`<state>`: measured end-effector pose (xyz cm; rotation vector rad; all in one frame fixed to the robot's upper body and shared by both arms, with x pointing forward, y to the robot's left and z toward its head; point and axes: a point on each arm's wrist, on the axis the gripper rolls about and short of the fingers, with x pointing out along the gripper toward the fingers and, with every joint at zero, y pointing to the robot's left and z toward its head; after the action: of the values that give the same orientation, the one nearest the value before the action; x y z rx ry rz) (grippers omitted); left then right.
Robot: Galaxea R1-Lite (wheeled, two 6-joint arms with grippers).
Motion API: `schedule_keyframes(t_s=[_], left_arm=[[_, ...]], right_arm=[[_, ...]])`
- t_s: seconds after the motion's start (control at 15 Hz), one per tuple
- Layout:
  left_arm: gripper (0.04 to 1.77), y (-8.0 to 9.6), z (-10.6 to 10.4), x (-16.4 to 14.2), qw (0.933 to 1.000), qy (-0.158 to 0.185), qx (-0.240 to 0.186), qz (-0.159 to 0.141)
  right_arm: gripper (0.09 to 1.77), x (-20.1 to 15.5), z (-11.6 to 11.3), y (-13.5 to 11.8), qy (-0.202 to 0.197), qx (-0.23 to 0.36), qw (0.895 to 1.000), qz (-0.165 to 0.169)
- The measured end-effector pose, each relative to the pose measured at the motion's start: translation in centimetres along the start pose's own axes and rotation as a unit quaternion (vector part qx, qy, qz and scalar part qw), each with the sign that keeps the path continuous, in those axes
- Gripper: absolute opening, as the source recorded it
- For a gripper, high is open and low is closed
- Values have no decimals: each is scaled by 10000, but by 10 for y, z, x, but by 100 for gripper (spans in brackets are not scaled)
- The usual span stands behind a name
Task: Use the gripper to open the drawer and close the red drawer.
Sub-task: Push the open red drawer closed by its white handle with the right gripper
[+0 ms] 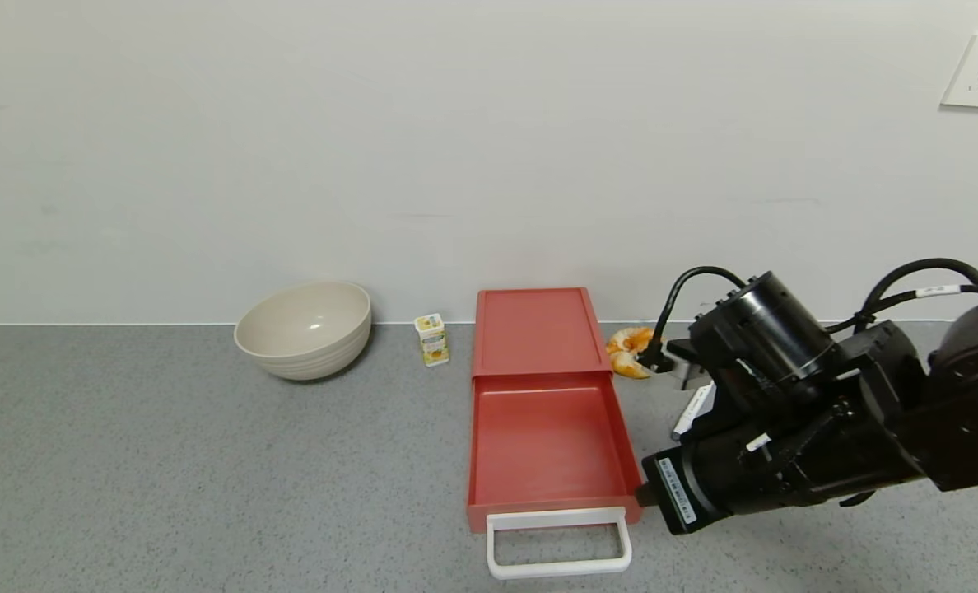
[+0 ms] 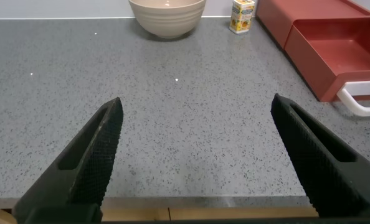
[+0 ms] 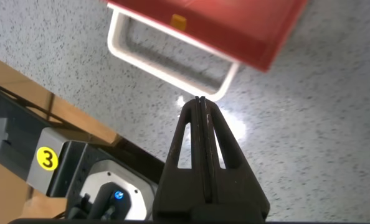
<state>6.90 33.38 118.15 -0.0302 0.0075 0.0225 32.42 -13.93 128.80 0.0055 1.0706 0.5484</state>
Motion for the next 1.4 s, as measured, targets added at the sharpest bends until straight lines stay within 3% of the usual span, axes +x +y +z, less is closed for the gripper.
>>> schedule_keyframes(t_s=[0.53,0.73,1.13,1.4], left_arm=[[172,0,0,0,10000,0,0,0],[172,0,0,0,10000,0,0,-2],[172,0,0,0,10000,0,0,0],[172,0,0,0,10000,0,0,0]], right_arm=[[11,43,14,44,647,286,9965,-452],[11,59,20,55,888,575,9909,-833],[11,94,22,70,910,807,9862,-1127],[11,107,22,79,909,860,9856,-1141]])
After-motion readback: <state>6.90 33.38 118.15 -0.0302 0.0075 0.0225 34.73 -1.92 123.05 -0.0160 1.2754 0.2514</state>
